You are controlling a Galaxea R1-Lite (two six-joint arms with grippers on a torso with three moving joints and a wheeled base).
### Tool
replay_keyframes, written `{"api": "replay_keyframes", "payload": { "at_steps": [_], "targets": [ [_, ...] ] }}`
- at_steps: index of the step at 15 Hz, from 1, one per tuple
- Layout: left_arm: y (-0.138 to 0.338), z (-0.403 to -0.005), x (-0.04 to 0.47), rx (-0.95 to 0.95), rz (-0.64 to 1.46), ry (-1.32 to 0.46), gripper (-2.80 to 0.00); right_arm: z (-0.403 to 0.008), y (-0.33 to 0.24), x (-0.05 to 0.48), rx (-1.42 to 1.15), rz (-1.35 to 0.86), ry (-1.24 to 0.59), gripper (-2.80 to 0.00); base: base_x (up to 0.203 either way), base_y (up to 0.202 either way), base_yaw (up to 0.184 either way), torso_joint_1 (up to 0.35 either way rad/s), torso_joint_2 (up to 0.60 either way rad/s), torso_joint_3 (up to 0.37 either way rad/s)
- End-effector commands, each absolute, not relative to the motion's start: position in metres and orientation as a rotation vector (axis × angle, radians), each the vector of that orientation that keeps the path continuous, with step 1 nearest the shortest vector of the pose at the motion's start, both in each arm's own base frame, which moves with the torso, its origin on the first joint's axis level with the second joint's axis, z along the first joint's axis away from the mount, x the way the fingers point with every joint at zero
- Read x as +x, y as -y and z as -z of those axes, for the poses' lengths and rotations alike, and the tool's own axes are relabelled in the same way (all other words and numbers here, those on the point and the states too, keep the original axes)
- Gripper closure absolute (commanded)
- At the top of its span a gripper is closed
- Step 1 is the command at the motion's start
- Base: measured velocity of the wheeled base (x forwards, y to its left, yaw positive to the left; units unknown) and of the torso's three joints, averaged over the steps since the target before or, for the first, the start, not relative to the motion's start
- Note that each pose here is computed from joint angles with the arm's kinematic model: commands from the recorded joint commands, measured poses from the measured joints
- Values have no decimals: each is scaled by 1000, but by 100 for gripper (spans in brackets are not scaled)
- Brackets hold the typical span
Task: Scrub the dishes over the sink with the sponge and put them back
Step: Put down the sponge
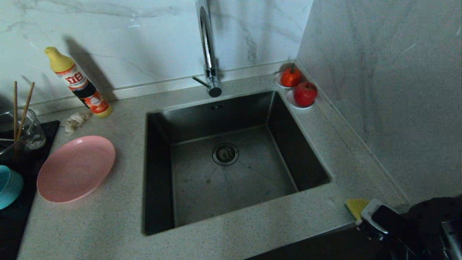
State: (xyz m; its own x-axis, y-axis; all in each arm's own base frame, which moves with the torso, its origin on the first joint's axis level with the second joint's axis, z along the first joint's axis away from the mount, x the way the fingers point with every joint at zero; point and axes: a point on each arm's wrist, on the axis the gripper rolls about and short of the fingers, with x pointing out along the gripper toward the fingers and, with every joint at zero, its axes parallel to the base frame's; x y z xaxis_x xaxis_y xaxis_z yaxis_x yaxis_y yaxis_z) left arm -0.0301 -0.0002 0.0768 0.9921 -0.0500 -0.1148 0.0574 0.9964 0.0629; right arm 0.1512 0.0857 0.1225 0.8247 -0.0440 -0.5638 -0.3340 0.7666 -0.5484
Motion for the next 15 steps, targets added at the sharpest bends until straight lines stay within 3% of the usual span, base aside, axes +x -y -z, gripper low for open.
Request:
{"api": "replay_keyframes", "payload": {
  "at_steps": [1, 15],
  "targets": [
    [0, -77, -30, 66, 54, -112, 0, -115, -82, 165, -726, -129, -611, 0, 0, 0, 0, 0, 0, 0],
    [0, -77, -30, 66, 54, -113, 0, -113, -88, 217, -722, -53, -565, 0, 0, 0, 0, 0, 0, 0]
  ]
}}
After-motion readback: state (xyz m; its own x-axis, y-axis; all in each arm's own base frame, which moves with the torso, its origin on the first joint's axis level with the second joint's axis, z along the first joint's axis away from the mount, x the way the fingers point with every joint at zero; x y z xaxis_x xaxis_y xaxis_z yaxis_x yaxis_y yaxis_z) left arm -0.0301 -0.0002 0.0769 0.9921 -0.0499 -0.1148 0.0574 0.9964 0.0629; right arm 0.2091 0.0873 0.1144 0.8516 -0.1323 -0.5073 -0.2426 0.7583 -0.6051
